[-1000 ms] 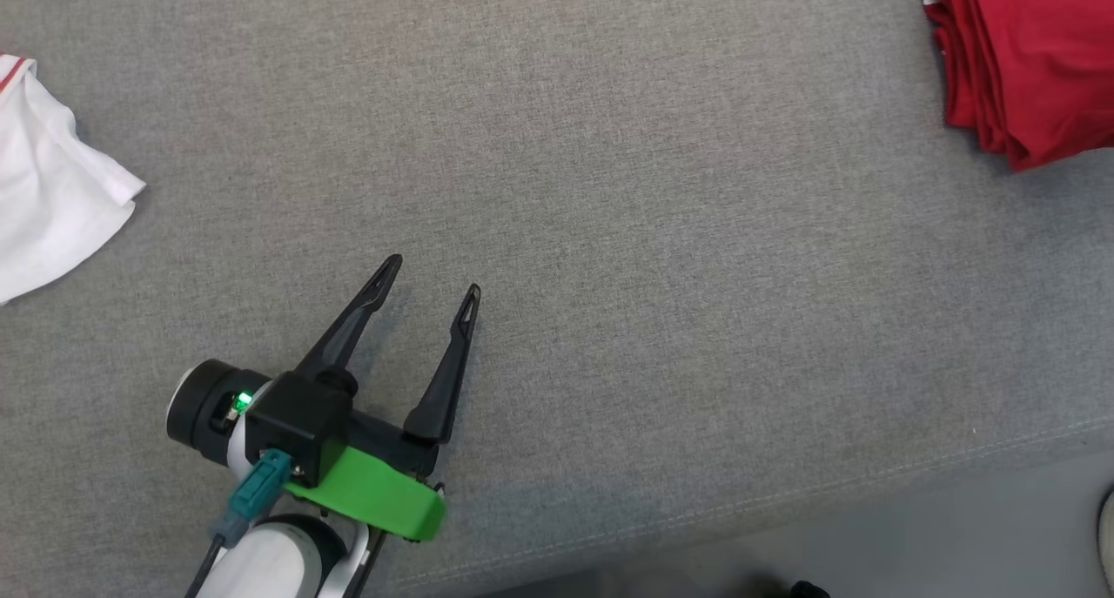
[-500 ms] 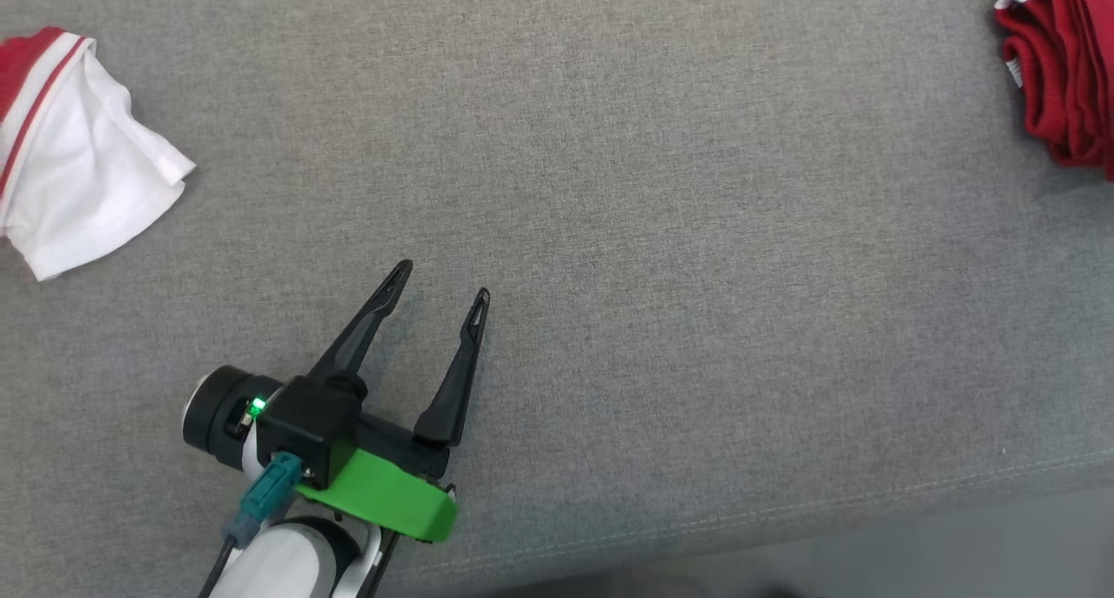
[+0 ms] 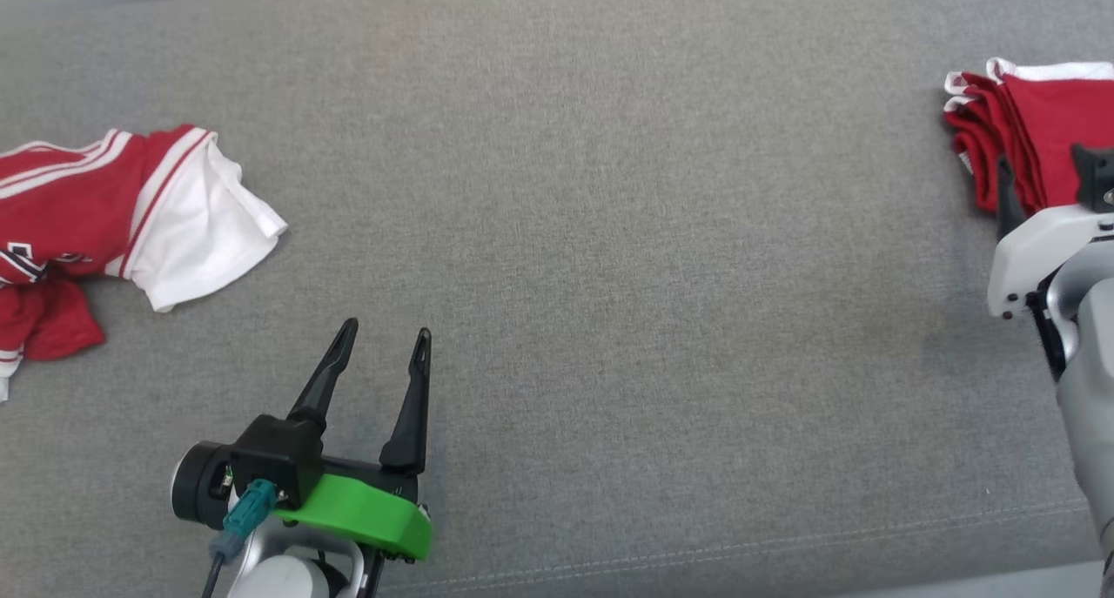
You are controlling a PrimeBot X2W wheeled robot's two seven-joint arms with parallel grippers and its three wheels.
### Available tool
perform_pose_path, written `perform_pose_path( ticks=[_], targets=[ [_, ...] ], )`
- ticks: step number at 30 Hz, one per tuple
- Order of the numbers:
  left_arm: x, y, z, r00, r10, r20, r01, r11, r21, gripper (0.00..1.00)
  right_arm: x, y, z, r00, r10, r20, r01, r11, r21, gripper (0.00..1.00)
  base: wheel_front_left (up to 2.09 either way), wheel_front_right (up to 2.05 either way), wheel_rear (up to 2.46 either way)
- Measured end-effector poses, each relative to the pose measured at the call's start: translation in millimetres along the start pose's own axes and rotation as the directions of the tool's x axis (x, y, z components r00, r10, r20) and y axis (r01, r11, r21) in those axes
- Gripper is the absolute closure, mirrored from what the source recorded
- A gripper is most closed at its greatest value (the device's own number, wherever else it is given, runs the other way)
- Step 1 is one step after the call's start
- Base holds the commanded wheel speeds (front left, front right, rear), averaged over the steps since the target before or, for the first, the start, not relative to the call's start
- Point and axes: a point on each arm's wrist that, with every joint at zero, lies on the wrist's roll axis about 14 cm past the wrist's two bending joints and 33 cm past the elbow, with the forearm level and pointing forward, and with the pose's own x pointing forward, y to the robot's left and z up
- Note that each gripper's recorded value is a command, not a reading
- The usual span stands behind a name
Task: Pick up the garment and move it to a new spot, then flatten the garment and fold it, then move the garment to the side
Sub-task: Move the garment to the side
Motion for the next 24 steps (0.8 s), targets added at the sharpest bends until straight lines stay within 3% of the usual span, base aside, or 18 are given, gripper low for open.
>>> perform_pose_path(
  ticks=[5,10,21,24],
  targets=[
    [-24,18,14,0.991,0.129,0.033,-0.128,0.992,-0.022,0.0,-31,29,20,0.995,0.021,0.099,-0.039,0.983,0.18,0.0,0.0,0.0,0.0],
    [-46,35,27,0.97,0.23,0.076,-0.229,0.973,-0.019,0.0,-56,58,40,0.982,0.045,0.184,-0.103,0.941,0.321,0.0,0.0,0.0,0.0],
    [-82,72,45,0.91,0.392,0.138,-0.385,0.92,-0.076,0.0,-107,92,62,0.942,0.066,0.33,-0.221,0.86,0.46,0.0,0.0,0.0,0.0],
    [-88,76,52,0.904,0.394,0.169,-0.385,0.919,-0.081,0.0,-119,97,68,0.927,0.064,0.369,-0.244,0.851,0.465,0.0,0.0,0.0,0.0]
  ],
)
